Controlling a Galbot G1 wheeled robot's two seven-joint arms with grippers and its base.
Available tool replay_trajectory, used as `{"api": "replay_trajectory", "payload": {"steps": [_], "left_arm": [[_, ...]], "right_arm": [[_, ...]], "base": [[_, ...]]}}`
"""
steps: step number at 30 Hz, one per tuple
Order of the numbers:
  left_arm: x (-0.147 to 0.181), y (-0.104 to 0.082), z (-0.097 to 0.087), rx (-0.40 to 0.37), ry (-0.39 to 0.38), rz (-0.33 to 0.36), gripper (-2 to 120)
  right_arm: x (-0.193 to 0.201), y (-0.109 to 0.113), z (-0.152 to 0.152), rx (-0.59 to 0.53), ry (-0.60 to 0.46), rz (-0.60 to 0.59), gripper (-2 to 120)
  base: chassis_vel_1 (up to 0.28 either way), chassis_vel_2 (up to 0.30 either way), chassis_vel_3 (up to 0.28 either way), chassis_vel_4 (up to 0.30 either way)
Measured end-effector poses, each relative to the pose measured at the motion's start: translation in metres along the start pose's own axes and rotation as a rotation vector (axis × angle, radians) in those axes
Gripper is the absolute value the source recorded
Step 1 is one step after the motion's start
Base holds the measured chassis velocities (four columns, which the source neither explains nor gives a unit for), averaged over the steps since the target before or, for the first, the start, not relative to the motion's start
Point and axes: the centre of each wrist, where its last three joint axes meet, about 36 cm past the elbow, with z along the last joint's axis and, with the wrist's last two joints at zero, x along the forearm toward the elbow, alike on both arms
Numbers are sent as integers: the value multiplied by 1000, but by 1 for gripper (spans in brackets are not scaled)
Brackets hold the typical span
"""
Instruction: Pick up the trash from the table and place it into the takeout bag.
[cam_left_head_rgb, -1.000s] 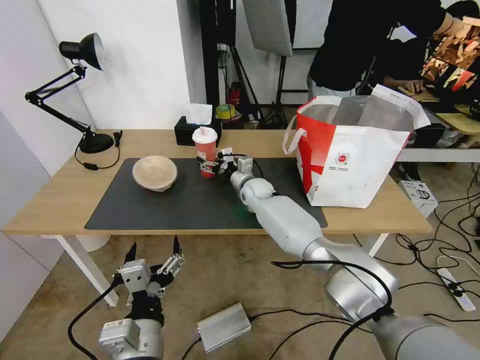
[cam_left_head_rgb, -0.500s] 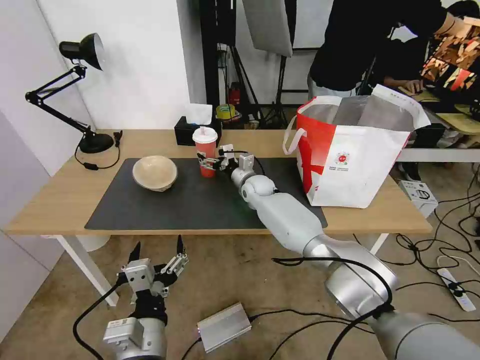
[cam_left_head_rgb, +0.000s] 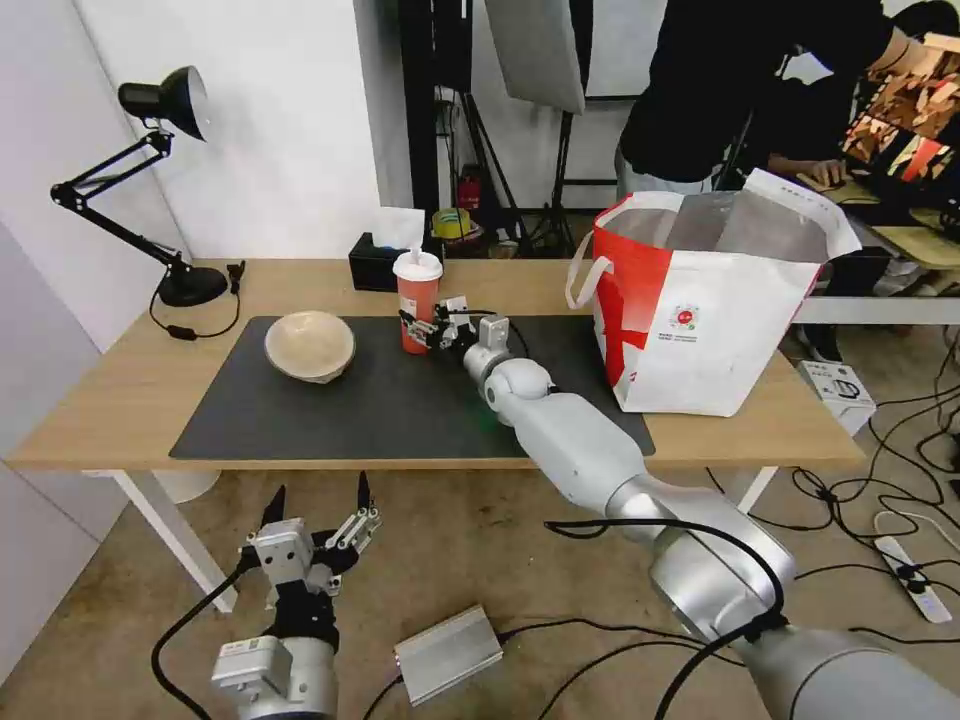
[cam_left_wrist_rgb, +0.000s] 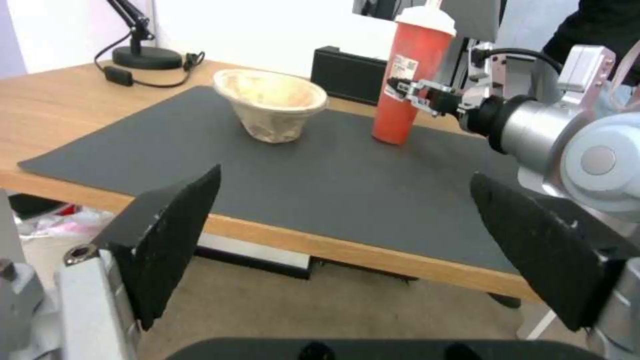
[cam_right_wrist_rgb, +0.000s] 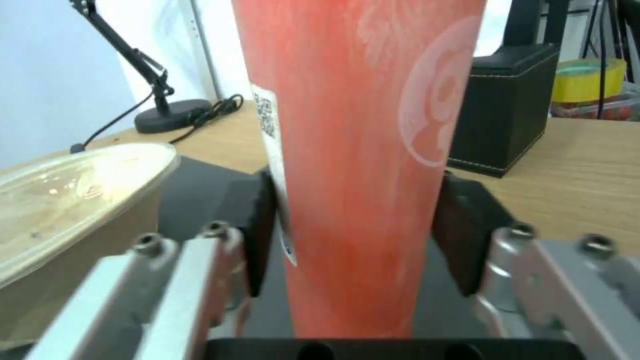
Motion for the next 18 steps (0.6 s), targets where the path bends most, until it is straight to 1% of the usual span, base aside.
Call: {"api": "replay_trajectory", "payload": {"steps": [2,3,6,7,8,10,12,15,18], "left_arm": [[0,-1,1,1,2,2,100],[0,-1,1,1,2,2,100],[0,-4,4,1,6,6,100],[0,-4,4,1,6,7,100],[0,-4,4,1,6,7,100],[-1,-5,5,1,6,9,100],[-1,-5,6,0,5,11,100],[-2,-5,6,0,5,13,100],[-2,-5,7,0,4,13,100]], "right_arm": [[0,1,1,-1,-1,-3,39],[0,1,1,-1,-1,-3,39],[1,3,4,-2,-2,-8,25],[1,3,5,-2,-3,-8,22],[1,3,5,-2,-3,-8,22],[2,4,6,-1,-6,-9,12],[2,4,6,0,-8,-9,7],[2,4,7,0,-10,-10,4],[2,5,7,0,-13,-13,4]], "base": [[0,0,0,0],[0,0,0,0],[0,0,0,0],[0,0,0,0],[0,0,0,0],[0,0,0,0],[0,0,0,0],[0,0,0,0],[0,0,0,0]]}}
